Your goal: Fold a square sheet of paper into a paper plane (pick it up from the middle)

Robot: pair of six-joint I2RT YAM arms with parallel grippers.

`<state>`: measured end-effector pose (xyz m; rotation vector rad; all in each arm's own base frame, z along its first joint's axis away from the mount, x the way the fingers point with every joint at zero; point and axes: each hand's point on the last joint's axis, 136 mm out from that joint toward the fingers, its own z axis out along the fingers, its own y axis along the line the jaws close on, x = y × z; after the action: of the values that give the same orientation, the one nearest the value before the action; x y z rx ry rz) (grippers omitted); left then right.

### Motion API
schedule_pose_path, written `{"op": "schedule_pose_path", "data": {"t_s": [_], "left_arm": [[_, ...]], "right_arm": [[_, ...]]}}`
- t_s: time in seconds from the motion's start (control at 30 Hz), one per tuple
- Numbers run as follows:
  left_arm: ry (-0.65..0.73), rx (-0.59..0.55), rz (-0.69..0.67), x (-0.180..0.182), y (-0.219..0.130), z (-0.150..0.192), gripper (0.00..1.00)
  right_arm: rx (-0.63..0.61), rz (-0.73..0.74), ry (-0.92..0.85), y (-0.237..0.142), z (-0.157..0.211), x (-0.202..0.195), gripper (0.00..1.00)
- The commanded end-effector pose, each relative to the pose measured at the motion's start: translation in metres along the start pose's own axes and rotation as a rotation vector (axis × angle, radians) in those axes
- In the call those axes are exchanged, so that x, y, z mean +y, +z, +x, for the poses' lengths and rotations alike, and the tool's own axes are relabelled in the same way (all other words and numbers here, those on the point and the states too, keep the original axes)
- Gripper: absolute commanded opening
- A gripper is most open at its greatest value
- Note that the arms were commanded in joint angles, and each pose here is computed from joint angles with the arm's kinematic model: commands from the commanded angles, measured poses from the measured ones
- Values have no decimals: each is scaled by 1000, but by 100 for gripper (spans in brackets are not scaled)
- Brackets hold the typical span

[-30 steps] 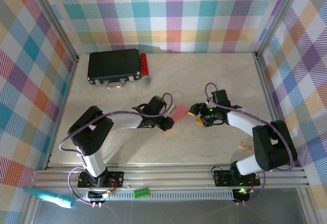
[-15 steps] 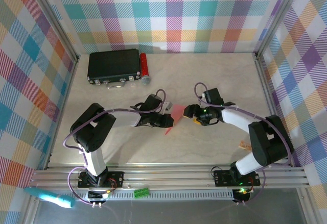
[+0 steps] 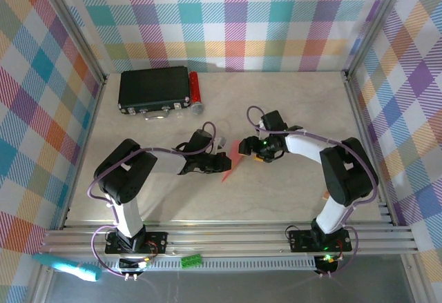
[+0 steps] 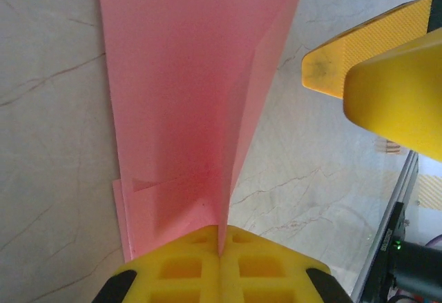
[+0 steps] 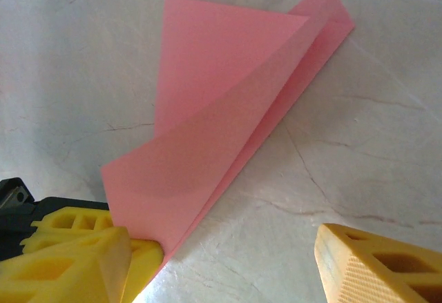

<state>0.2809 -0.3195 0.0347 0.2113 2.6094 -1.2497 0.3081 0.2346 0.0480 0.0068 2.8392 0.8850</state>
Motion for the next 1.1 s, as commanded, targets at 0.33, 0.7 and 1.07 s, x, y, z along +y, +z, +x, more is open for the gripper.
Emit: {"op": "schedule_pose_path", "data": {"t_s": [0.33,0.7,1.07], "left_arm": [[-84,-5,35,8,0,0,3],[-105,4,25,14,2,4,7],[-108,5,9,14,-4,7,18]], "right_arm": [[95,145,-67,27,2,-8,72],[143,298,-47,50,6,-28,71],[187,402,-17,67,13,-40,72]]}}
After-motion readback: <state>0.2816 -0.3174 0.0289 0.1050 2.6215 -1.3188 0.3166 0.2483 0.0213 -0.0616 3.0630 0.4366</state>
